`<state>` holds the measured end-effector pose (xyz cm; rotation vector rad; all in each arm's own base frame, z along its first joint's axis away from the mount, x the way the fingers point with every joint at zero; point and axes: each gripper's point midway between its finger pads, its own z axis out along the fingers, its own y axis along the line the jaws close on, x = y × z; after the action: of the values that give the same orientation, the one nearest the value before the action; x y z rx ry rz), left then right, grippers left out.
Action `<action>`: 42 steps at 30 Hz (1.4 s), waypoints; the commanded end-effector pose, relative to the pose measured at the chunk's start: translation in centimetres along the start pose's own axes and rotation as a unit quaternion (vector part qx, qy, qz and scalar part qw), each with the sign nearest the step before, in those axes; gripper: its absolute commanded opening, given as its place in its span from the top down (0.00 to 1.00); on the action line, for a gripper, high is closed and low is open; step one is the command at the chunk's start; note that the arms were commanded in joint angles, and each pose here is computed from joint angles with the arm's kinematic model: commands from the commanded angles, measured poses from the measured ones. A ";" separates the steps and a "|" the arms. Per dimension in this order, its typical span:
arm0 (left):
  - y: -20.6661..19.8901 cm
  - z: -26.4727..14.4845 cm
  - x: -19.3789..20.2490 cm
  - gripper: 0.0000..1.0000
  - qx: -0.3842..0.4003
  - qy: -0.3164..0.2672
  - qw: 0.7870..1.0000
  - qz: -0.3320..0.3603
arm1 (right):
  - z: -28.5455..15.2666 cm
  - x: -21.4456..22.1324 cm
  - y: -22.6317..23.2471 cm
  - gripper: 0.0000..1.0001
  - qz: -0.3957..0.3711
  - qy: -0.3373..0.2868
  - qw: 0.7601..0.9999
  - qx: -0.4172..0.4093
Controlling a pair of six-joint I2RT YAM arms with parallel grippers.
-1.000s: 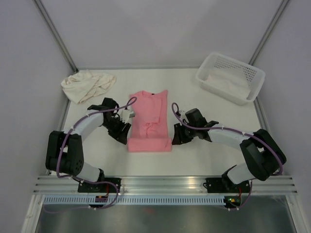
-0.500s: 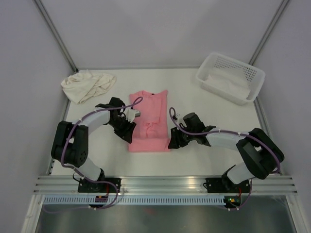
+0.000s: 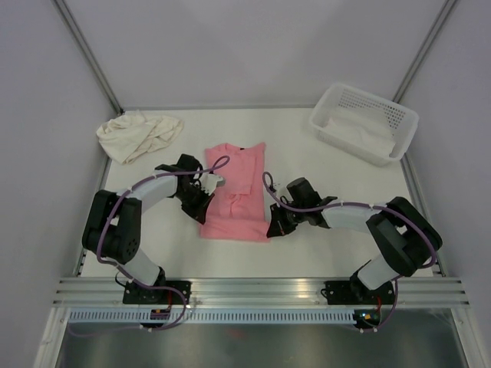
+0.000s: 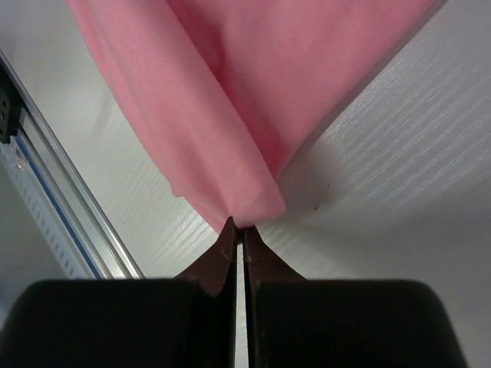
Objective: Roll the t-shirts
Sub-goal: Roll the tshirt
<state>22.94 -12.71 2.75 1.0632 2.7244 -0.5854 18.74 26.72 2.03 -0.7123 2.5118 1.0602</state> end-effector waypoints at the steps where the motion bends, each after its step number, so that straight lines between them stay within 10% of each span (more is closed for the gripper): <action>1: 3.3 -0.6 -0.8 0.98 -0.083 0.003 0.997 0.004 | -0.9 -0.4 -0.1 1.00 -0.026 0.022 0.999 -0.005; 9: 3.4 -0.8 -0.9 0.98 -0.086 0.003 0.996 0.017 | -2.3 -1.9 -1.0 0.99 -0.052 0.020 0.998 0.019; 15: 1.6 -0.5 -1.4 0.98 -0.039 -0.012 0.999 -0.003 | -1.9 -3.1 0.1 0.65 -0.042 -0.015 0.999 -0.001; 29: 1.7 0.0 -0.8 0.98 -0.039 0.001 0.999 -0.013 | 0.4 -4.2 2.8 0.61 -0.104 -0.111 0.988 0.029; 34: 1.8 0.1 -0.6 0.98 -0.039 0.004 0.999 -0.013 | 1.4 -3.4 1.9 0.62 -0.097 -0.095 0.990 0.038; 38: 2.1 0.1 -0.8 0.98 -0.043 0.004 0.999 -0.009 | 1.6 -3.1 2.0 0.95 -0.100 -0.086 0.991 0.033; 42: 2.8 0.0 -0.9 0.98 -0.060 0.011 0.998 -0.004 | 1.0 -2.4 1.7 1.00 -0.139 -0.067 0.987 0.038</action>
<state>24.27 -11.62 1.91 1.0489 2.7460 -0.4578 19.08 28.72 2.08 -0.8247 2.3316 0.8981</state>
